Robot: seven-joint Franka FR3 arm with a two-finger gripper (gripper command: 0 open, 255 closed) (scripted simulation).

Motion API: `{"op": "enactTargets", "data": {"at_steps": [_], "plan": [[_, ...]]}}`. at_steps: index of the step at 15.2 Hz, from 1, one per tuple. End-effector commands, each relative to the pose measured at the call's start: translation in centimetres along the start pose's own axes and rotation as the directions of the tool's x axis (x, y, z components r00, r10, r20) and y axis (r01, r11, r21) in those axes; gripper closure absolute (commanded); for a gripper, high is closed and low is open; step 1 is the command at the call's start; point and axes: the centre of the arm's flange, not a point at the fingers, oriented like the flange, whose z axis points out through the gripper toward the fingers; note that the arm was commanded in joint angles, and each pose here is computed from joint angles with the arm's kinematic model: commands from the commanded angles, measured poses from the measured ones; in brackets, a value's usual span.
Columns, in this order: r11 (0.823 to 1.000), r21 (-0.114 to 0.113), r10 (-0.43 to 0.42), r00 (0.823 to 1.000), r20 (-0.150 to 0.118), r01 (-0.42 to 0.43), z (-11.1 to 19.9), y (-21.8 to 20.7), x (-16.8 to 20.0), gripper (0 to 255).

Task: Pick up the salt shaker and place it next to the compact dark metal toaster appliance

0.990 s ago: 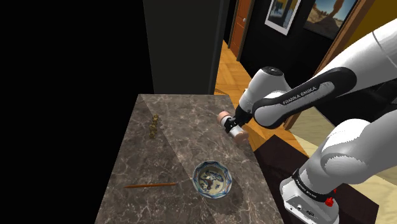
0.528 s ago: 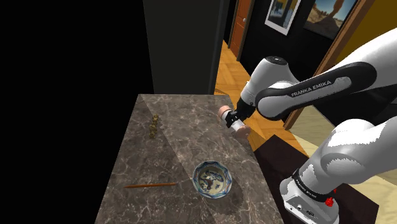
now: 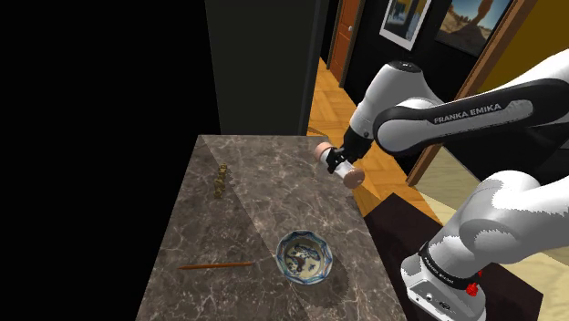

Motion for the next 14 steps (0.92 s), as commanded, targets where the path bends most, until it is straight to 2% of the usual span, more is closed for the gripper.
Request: {"op": "enactTargets", "data": {"at_steps": [1, 14], "plan": [[1.000, 0.000, 0.000, 1.000, 0.001, 0.000, -1.0, -0.1, 0.1, 255], [1.000, 0.000, 0.000, 1.000, 0.001, 0.000, -7.7, -0.6, 1.4, 255]]}}
